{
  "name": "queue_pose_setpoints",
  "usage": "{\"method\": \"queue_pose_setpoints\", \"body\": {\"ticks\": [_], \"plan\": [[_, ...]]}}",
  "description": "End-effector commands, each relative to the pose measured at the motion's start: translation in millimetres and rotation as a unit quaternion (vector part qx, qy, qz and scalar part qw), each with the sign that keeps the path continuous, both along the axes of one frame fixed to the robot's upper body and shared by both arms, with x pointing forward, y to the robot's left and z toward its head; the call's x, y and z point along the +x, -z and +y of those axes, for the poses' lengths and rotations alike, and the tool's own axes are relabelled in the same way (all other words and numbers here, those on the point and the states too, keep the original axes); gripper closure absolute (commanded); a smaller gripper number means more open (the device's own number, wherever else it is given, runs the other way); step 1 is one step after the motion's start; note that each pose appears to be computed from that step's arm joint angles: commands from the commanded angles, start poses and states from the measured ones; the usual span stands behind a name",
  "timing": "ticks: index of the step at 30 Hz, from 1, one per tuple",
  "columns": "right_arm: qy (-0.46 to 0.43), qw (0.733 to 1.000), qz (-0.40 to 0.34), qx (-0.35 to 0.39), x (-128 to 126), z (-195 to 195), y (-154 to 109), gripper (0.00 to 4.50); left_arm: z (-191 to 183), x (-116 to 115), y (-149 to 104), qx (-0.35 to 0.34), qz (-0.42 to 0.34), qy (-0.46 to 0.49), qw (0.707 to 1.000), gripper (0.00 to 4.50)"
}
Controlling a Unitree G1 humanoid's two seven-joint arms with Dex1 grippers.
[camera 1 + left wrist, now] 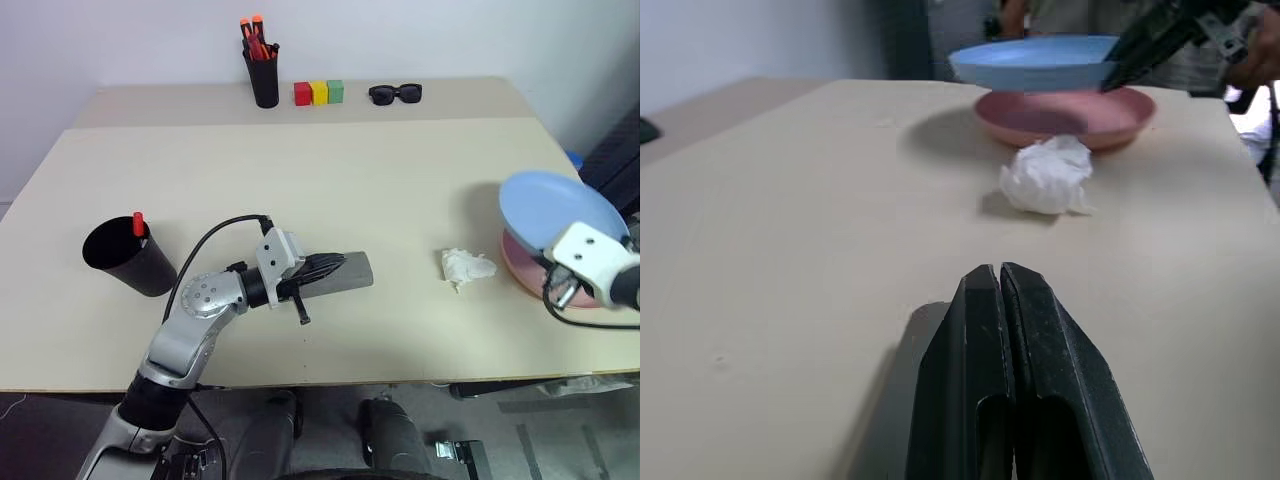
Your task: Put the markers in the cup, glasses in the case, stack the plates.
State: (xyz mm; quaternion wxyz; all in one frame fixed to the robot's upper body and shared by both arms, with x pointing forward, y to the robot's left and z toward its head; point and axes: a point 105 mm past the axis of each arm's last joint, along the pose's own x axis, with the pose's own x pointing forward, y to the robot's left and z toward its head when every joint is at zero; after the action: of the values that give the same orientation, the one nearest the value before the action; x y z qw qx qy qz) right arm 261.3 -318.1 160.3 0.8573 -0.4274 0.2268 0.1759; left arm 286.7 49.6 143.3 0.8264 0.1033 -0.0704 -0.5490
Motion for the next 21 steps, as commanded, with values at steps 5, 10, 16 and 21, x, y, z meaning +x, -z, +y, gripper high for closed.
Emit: {"method": "queue_pose_setpoints", "body": {"ticks": [5, 10, 16, 21], "plan": [[-0.016, 0.999, -0.040, 0.027, 1.5, 13.5, -21.6, 1.54, -4.3, -6.8, -6.9, -0.013, -0.028, 0.028, 0.999, 4.50], [-0.062, 0.991, -0.052, 0.106, 9.5, 41.9, -30.0, 1.13, -0.6, -12.4, -0.4, -0.007, -0.024, 0.025, 0.999, 4.50], [-0.107, 0.983, -0.021, 0.150, 23.9, 80.3, -0.9, 1.13, 0.1, -18.7, 3.8, -0.003, -0.022, 0.014, 1.000, 4.50], [-0.087, 0.987, 0.003, 0.138, 30.9, 78.1, 27.1, 1.13, -1.8, -20.7, 0.8, -0.005, -0.024, 0.007, 1.000, 4.50]]}}
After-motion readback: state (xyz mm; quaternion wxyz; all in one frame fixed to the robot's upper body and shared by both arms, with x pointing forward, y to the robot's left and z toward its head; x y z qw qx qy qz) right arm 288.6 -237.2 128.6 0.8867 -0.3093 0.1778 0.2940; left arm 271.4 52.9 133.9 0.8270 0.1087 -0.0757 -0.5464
